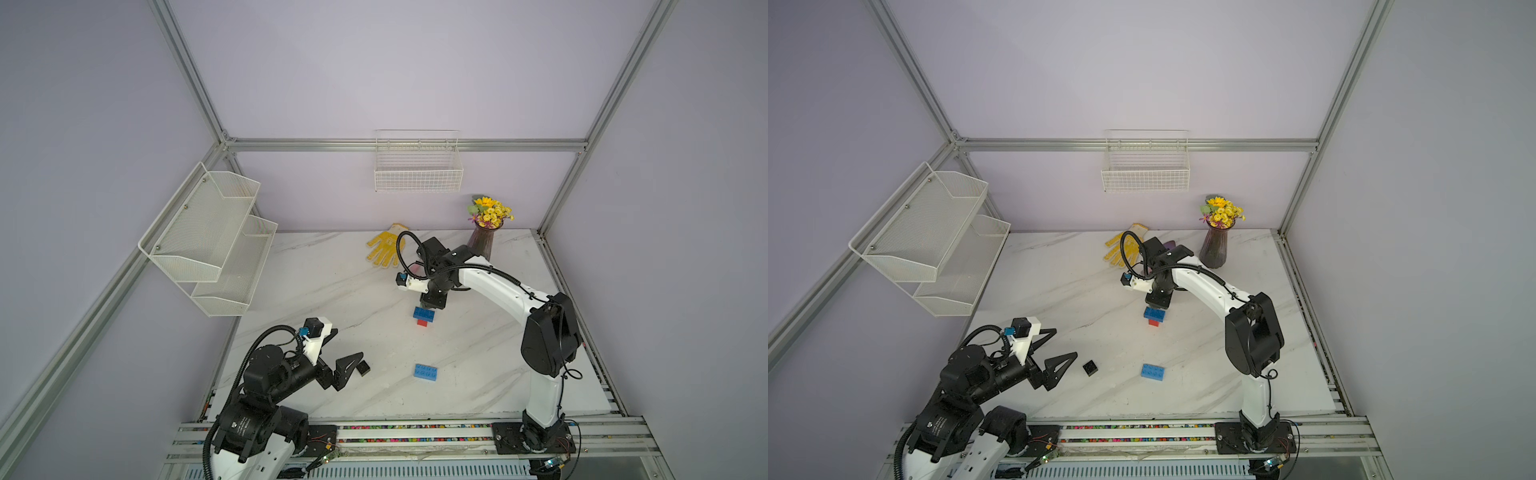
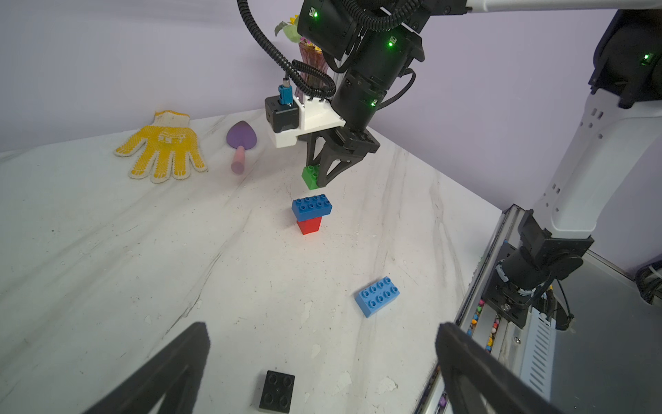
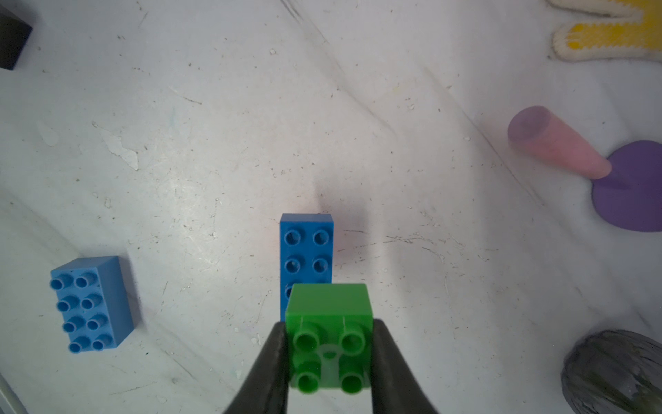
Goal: Assemble the letter f with lego
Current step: Assemble the lego brick with the lego brick.
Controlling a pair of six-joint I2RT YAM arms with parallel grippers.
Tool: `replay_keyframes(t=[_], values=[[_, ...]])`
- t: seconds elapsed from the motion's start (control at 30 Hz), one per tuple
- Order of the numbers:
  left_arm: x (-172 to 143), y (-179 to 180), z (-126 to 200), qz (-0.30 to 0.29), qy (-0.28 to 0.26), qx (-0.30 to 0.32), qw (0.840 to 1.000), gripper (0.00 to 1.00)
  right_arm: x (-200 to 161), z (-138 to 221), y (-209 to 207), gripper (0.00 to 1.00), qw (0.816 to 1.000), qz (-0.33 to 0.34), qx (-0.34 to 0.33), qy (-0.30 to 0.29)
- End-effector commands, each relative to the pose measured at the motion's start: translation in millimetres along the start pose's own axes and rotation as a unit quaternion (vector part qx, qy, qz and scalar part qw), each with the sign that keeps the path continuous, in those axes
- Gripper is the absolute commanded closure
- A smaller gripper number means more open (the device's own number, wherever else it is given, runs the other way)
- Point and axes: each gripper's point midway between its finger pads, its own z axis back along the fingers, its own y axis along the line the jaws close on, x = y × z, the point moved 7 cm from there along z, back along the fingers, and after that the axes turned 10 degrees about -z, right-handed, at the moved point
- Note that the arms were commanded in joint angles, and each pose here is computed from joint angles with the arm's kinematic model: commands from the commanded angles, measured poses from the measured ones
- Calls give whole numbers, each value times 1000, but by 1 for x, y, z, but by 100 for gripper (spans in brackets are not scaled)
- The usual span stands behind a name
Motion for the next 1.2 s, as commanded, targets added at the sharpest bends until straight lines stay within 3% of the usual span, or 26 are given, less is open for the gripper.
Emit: replay_keyframes(t=[0.0, 0.77, 1.17], values=[[2, 0, -1, -1, -2, -2, 1000, 0, -5, -12, 3, 95, 1000, -8, 27, 3], [2, 1, -2, 0, -1, 1, 1000, 0, -10, -35, 2, 97, 997, -21, 66, 14], [1, 1, -3, 2, 2, 0, 1000, 0, -16, -48, -2, 97, 997, -23, 54, 42]])
